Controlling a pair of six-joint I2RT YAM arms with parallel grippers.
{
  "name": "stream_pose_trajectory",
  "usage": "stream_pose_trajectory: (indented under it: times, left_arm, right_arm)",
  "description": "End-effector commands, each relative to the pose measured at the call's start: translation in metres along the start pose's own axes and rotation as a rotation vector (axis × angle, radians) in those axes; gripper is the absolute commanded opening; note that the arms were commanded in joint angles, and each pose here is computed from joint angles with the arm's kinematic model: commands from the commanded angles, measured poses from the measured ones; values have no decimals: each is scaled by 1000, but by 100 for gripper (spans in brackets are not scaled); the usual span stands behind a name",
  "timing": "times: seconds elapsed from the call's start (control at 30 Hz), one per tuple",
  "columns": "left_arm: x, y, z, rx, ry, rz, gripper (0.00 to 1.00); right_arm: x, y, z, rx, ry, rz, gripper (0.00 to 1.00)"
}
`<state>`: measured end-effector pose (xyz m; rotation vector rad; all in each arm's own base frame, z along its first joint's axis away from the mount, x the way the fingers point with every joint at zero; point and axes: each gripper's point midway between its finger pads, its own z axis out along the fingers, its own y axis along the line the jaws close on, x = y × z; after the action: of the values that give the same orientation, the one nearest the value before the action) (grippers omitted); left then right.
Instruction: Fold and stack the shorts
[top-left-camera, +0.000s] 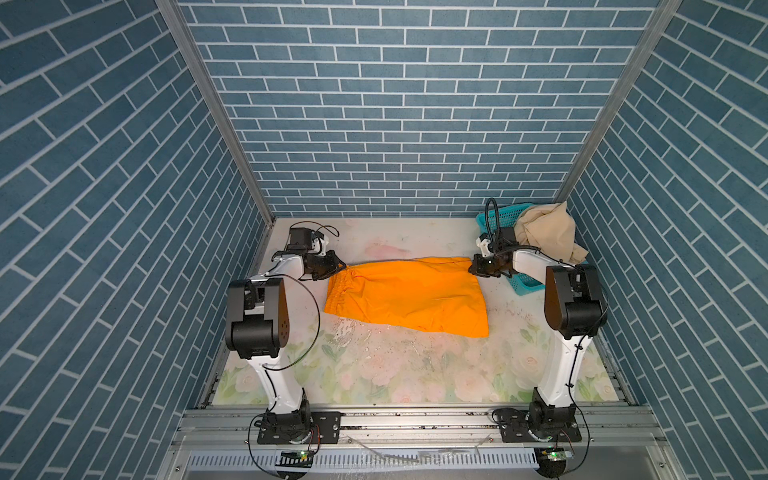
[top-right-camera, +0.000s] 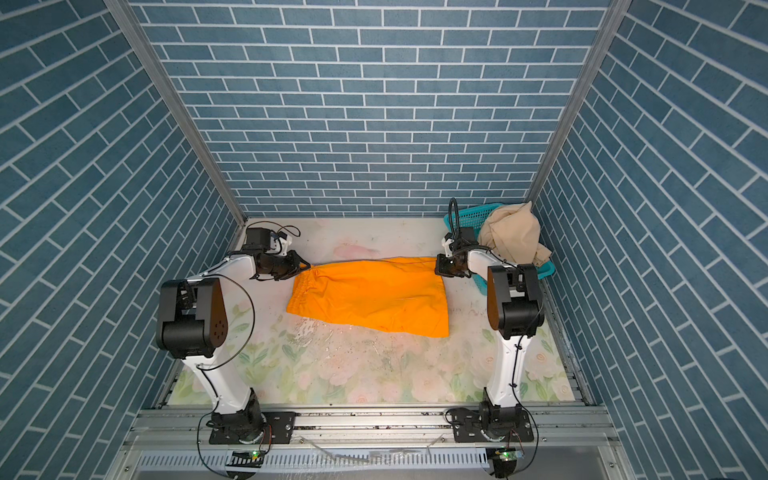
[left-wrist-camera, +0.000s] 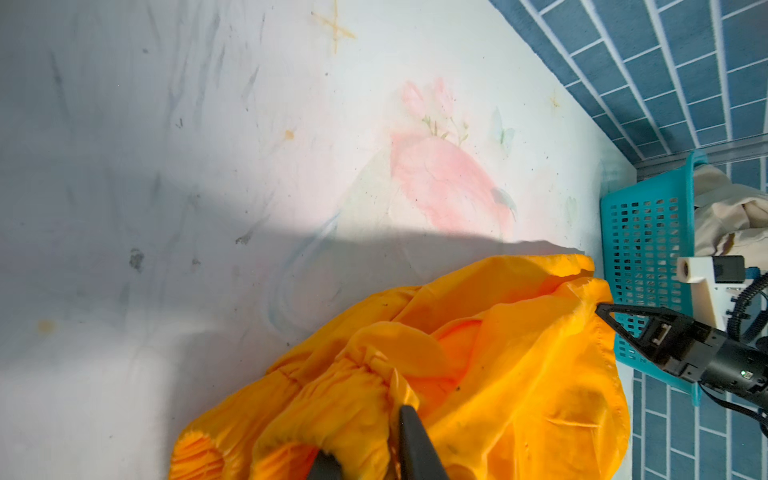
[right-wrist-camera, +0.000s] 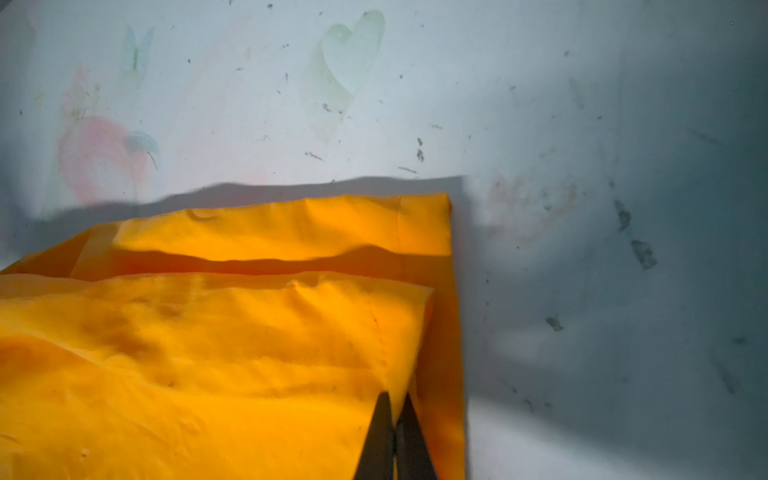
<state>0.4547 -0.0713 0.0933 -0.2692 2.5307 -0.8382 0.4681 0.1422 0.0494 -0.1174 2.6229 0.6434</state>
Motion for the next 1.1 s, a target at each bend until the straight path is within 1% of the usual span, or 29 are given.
stream_pose_trajectory:
  times: [0.0,0.07,0.17,0.33,0.4,0.5,0.57,0.63,0.77,0.83,0.93,0.97,1.0,1.03,1.07]
  left_arm:
    - [0,-9,-16,-39,11,29,15]
    - [3,-10,-22,-62,24,23,12]
    - [12,-13,-34,-105,52,17,12]
    - [33,-16,-70,-216,84,8,12]
    - [38,-18,-86,-247,79,16,12]
    - [41,-14,-103,-304,58,26,12]
    - [41,-8,-103,-336,56,29,11]
    - [39,0,-98,-350,62,23,11]
    - [31,20,-72,-369,78,-7,10]
    - [27,26,-56,-353,77,-10,10]
    - [19,33,-38,-338,53,-11,21]
    - [16,35,-33,-335,47,-8,26]
    - [14,37,-30,-335,42,-8,34]
    - [11,38,-27,-335,33,-3,50]
    - [10,40,-24,-338,31,-3,72]
  right_arm:
    - [-18,16,-29,-1,-69,-72,0]
    - [-22,21,-39,-3,-84,-85,0]
    - [-24,30,-59,-7,-105,-103,0]
    - [-17,44,-98,10,-140,-136,0]
    - [-14,50,-117,24,-168,-154,0]
    - [-17,53,-134,51,-200,-168,0]
    - [-26,50,-135,77,-211,-187,0]
    - [-37,49,-128,83,-203,-207,0]
    - [-58,43,-99,77,-169,-224,0]
    - [-65,38,-82,75,-144,-223,0]
    - [-68,33,-55,46,-107,-214,0]
    - [-68,32,-46,34,-95,-211,0]
    - [-68,29,-39,30,-84,-205,0]
    - [-66,27,-31,24,-71,-200,0]
    - [-65,26,-24,16,-59,-196,4]
